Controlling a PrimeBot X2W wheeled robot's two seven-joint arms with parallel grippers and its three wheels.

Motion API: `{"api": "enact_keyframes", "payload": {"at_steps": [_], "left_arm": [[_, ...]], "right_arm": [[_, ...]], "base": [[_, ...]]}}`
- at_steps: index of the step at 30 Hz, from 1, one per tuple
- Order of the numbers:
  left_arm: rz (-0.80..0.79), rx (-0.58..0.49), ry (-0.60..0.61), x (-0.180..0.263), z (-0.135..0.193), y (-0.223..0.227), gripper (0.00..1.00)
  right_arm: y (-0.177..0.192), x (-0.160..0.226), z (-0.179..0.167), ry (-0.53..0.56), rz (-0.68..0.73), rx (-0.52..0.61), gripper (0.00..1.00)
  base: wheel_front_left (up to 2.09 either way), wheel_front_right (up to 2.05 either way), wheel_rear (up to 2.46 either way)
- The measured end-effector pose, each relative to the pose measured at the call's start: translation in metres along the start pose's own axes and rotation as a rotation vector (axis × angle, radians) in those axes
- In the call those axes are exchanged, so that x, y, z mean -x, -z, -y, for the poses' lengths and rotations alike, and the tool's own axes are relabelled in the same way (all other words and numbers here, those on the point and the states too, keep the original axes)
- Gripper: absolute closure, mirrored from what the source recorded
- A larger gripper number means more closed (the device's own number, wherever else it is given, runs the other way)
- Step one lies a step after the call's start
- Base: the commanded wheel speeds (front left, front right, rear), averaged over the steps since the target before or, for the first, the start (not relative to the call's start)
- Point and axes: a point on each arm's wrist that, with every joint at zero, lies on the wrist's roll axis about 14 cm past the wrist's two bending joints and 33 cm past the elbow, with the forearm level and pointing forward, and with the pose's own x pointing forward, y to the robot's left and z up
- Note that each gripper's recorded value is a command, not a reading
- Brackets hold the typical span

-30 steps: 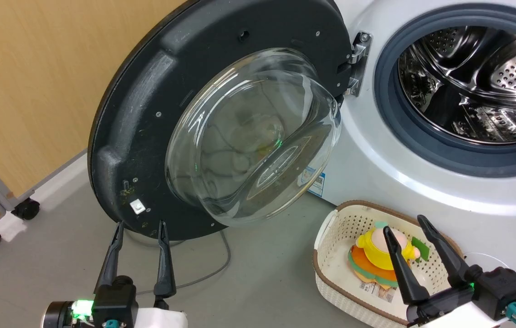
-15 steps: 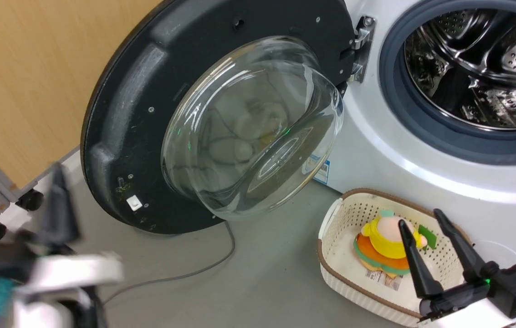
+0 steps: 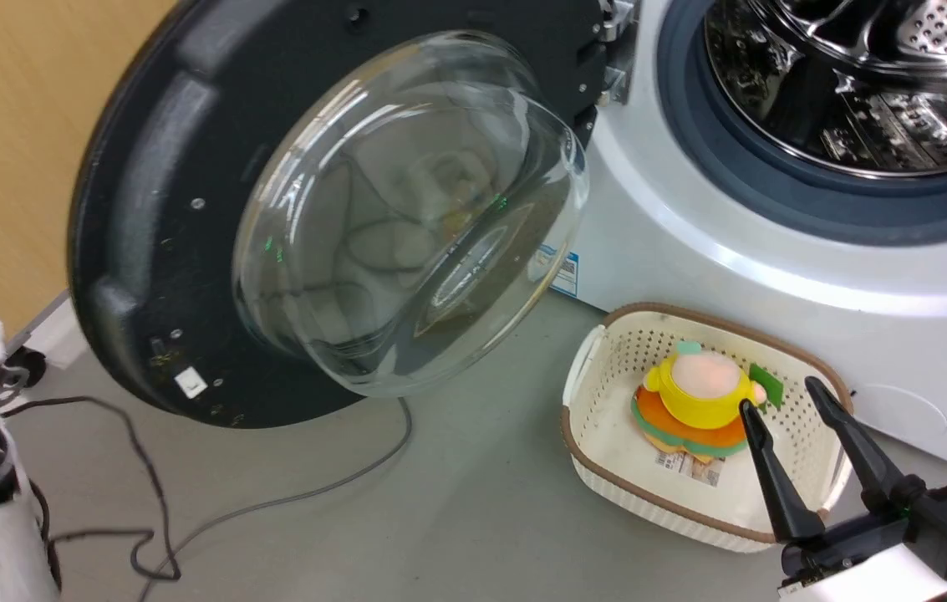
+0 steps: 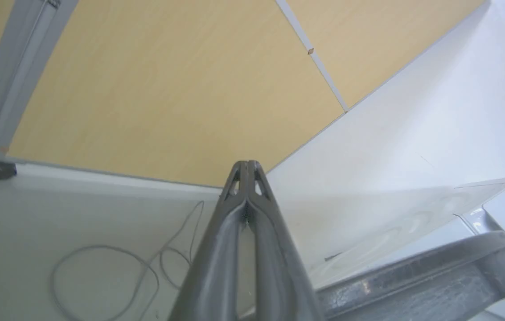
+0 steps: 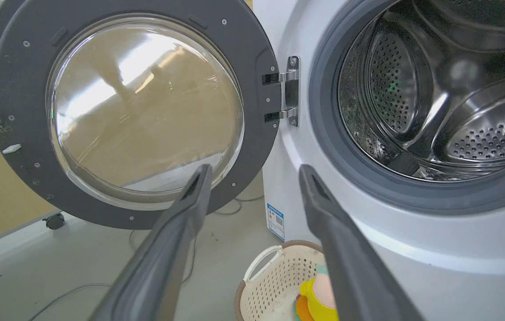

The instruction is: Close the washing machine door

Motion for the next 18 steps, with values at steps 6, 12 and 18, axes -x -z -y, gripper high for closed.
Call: {"api": "enact_keyframes", "payload": {"at_steps": [6, 12, 18], "left_arm": [[-0.202, 0.403, -0.083, -0.014, -0.003, 0.043, 1.00], [-0.413, 0.516, -0.052, -0.010, 0.010, 0.076, 1.00], [-0.553, 0.507, -0.015, 0.006, 0.007, 0.089, 1.00]], "right_arm": [[0.001, 0.002, 0.010, 0.022, -0.001, 0.003, 0.00], [0.002, 0.005, 0.017, 0.040, -0.004, 0.009, 0.00], [-0.006, 0.009, 0.021, 0.063, 0.010, 0.024, 0.00]], "base": [[0.00, 0.00, 0.00], [0.00, 0.00, 0.00], [0.00, 0.00, 0.00]]}}
